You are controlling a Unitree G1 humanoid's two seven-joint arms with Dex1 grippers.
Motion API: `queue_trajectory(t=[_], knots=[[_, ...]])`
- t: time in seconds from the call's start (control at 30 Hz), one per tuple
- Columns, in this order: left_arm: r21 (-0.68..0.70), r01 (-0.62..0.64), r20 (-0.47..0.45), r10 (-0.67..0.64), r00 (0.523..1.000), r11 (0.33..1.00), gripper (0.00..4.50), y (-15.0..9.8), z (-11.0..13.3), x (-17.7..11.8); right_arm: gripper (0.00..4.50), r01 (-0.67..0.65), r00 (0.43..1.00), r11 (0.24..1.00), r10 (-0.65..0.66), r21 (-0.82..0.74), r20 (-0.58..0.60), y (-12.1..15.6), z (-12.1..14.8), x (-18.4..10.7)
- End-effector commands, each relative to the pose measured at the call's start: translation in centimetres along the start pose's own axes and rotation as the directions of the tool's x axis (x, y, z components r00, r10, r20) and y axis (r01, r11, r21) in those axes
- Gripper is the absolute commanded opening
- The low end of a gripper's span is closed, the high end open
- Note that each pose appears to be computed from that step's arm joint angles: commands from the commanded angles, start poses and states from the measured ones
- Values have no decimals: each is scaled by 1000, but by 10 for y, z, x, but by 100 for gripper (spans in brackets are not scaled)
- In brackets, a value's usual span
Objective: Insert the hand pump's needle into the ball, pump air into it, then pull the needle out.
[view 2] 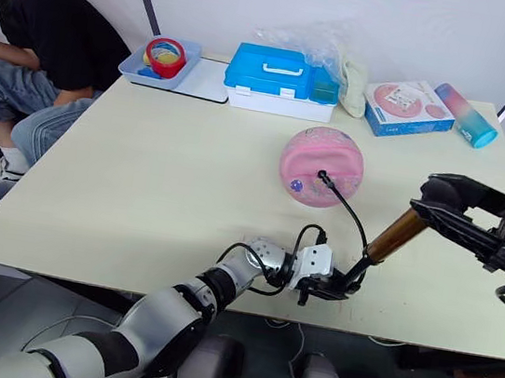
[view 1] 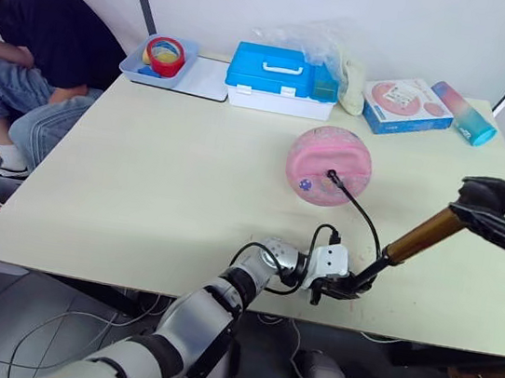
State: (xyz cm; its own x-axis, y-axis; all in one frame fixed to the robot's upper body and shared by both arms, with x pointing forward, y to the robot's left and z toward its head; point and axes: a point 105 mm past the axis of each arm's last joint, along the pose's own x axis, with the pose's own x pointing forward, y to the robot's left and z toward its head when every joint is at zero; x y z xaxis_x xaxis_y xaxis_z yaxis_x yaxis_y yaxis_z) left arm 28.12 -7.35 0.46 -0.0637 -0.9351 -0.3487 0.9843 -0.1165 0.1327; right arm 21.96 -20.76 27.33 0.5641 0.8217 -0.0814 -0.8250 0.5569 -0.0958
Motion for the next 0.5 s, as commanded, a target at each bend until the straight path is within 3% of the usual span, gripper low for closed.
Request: queue_trajectory(t=[0.03,0.2,0.5], knots=[[-21,70,-21,-70,997,997,108,-18,-6,12,206,44,995,994,-35,-100,88,-2,34,-15],[-13,42,-20,-42,999,999,108,-15,-6,12,206,26,995,996,-18,-79,100,0,38,-14],[34,41,-37,-39,999,999,108,-14,-7,11,206,1,1000,1000,-1,-2,-31,7,-13,-1]])
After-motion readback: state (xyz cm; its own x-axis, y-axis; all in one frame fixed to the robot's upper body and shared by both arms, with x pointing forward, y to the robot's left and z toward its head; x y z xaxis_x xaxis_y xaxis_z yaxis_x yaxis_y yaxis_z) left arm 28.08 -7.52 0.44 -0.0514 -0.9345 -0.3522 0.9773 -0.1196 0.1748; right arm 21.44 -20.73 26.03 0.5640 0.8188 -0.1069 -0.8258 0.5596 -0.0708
